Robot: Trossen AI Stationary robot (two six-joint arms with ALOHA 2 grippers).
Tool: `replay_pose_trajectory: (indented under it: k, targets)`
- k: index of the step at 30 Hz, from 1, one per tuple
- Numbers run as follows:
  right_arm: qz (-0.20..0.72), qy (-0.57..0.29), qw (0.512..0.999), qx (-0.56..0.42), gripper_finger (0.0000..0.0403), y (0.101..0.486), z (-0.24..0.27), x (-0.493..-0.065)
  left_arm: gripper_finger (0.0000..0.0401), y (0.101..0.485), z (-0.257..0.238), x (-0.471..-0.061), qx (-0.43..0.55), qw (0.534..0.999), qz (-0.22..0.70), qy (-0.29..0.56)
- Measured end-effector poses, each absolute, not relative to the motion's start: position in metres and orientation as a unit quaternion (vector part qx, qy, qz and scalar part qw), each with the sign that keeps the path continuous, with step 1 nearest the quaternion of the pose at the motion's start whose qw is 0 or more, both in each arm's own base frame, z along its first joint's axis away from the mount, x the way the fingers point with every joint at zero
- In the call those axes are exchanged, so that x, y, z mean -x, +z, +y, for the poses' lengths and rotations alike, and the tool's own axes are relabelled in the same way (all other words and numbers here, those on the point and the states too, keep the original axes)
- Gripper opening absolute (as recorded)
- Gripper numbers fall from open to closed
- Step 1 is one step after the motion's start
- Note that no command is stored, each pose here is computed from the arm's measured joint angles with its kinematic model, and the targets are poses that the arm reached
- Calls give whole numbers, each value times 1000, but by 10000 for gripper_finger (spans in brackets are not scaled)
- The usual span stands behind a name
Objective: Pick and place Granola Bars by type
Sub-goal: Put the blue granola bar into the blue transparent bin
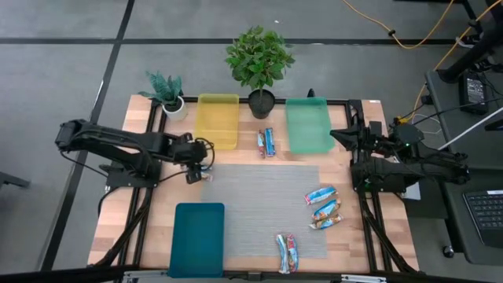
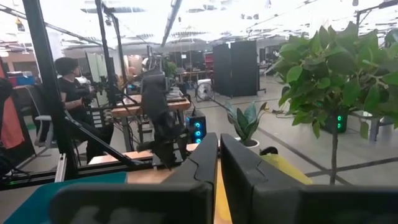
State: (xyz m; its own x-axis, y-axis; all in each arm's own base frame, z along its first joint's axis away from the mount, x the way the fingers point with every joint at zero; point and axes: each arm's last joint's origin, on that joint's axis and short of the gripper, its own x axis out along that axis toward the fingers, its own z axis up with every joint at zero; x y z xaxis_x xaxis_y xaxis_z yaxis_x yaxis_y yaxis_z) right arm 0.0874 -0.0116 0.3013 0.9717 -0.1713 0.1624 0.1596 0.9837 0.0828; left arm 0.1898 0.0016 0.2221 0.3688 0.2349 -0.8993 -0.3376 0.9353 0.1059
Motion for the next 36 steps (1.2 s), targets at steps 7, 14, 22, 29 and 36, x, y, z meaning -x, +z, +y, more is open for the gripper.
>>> replay_pose_trajectory:
  k: [7,14,22,29,36]
  targets:
    - [-69,-78,994,-35,23,298,-11,-88,221,206,2,-199,23,798,574,182]
    - [-59,-77,994,-49,23,296,-11,-88,225,190,2,-208,8,773,610,174]
    - [-58,-71,995,-49,23,296,-11,-88,226,171,1,-218,-8,751,638,168]
    - [-59,-63,994,-60,23,296,-11,-88,226,161,1,-228,-11,756,632,172]
    - [-59,-63,994,-60,23,296,-11,-88,226,146,1,-235,-27,744,650,156]
